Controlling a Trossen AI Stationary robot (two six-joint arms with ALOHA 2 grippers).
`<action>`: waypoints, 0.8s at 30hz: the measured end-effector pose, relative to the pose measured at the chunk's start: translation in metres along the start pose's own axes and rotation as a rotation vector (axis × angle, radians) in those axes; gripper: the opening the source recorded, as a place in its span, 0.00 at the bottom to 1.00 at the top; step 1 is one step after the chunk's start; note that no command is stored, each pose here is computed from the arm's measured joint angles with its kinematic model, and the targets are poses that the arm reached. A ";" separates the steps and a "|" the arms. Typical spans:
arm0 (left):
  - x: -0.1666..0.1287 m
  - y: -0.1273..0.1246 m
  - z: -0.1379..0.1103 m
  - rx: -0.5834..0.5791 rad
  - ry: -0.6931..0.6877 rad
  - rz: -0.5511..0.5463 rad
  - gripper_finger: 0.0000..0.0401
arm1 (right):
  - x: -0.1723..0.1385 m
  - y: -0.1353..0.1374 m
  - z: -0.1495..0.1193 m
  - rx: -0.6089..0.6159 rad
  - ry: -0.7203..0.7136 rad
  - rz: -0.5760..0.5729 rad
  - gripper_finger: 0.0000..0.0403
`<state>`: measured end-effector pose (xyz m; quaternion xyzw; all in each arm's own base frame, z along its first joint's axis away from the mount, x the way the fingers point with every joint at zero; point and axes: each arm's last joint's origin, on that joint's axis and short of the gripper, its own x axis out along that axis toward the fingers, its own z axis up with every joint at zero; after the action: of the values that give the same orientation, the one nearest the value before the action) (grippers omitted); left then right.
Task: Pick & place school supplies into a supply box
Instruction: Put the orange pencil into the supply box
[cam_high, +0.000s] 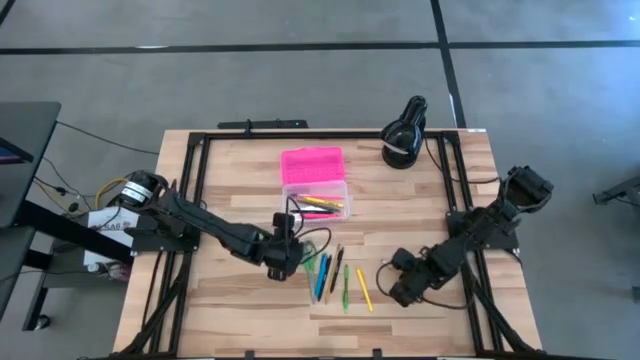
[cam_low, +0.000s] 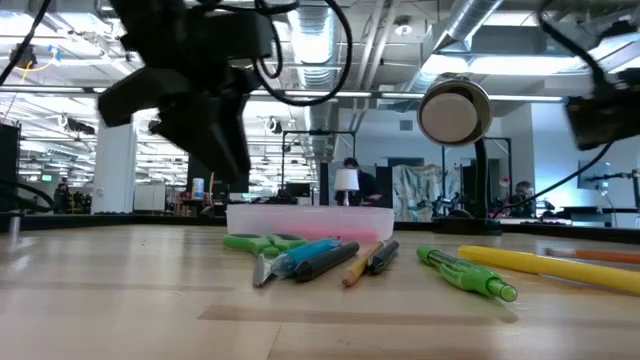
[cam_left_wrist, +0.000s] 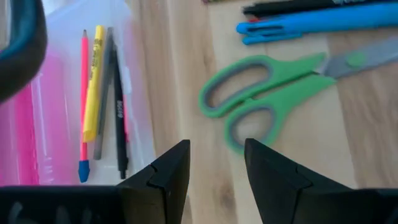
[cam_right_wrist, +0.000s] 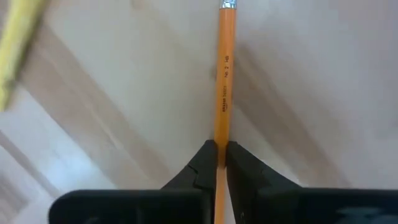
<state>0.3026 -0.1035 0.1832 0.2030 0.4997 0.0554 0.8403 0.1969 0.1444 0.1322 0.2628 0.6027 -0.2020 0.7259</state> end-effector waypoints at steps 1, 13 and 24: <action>0.000 -0.005 -0.002 0.004 -0.008 0.007 0.37 | 0.000 0.000 0.004 -0.010 -0.013 0.002 0.03; -0.006 -0.059 -0.037 -0.060 -0.159 0.161 0.37 | 0.004 -0.009 0.037 -0.099 -0.082 -0.006 0.04; -0.045 -0.075 -0.045 -0.052 -0.341 0.394 0.37 | 0.006 -0.016 0.051 -0.116 -0.050 -0.012 0.02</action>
<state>0.2330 -0.1723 0.1712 0.2809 0.3000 0.1957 0.8904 0.2274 0.1004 0.1308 0.2116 0.5967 -0.1773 0.7535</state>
